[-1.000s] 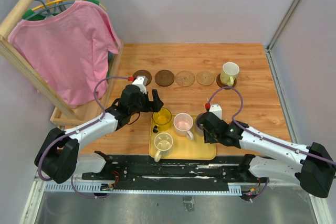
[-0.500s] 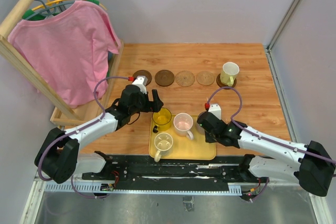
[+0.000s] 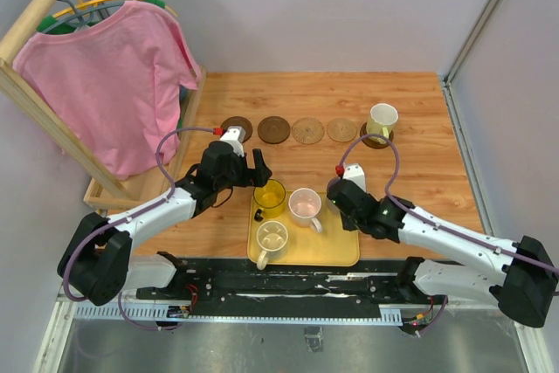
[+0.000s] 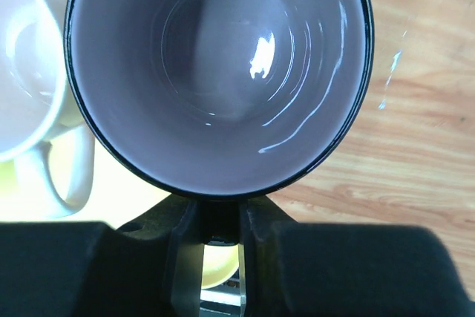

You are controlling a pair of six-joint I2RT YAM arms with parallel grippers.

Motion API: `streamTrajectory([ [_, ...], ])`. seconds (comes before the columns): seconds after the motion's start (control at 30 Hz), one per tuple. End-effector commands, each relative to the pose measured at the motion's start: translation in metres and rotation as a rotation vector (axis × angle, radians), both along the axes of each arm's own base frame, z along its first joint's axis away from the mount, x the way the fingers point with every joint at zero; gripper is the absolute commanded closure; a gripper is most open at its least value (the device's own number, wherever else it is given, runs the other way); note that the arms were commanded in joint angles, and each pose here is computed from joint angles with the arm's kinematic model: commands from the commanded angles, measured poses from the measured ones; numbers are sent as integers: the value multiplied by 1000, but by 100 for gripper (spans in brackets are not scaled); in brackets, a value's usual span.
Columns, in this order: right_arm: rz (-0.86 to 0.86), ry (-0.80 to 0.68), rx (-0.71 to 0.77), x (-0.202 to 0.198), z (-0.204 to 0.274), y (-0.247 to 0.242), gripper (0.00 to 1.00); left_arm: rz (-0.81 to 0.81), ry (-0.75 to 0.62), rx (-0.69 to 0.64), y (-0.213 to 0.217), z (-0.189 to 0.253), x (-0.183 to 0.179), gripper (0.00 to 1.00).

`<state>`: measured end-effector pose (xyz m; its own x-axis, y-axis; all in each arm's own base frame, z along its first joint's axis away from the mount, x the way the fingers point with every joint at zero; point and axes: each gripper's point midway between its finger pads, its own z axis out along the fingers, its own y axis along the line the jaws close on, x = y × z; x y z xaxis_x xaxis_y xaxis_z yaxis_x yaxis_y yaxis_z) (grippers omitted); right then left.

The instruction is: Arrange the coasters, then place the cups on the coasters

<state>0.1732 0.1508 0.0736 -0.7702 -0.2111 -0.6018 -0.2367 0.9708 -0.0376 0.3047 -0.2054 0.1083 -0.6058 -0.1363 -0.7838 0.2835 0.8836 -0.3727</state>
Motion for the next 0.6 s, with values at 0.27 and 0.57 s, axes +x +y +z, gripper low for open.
streamTrajectory([
  [0.27,35,-236,-78,74,69,7,99,6,-60,-2,-1,15,7,0],
  [0.57,13,-225,-37,154,99,-5,99,36,-92,22,2,25,19,0],
])
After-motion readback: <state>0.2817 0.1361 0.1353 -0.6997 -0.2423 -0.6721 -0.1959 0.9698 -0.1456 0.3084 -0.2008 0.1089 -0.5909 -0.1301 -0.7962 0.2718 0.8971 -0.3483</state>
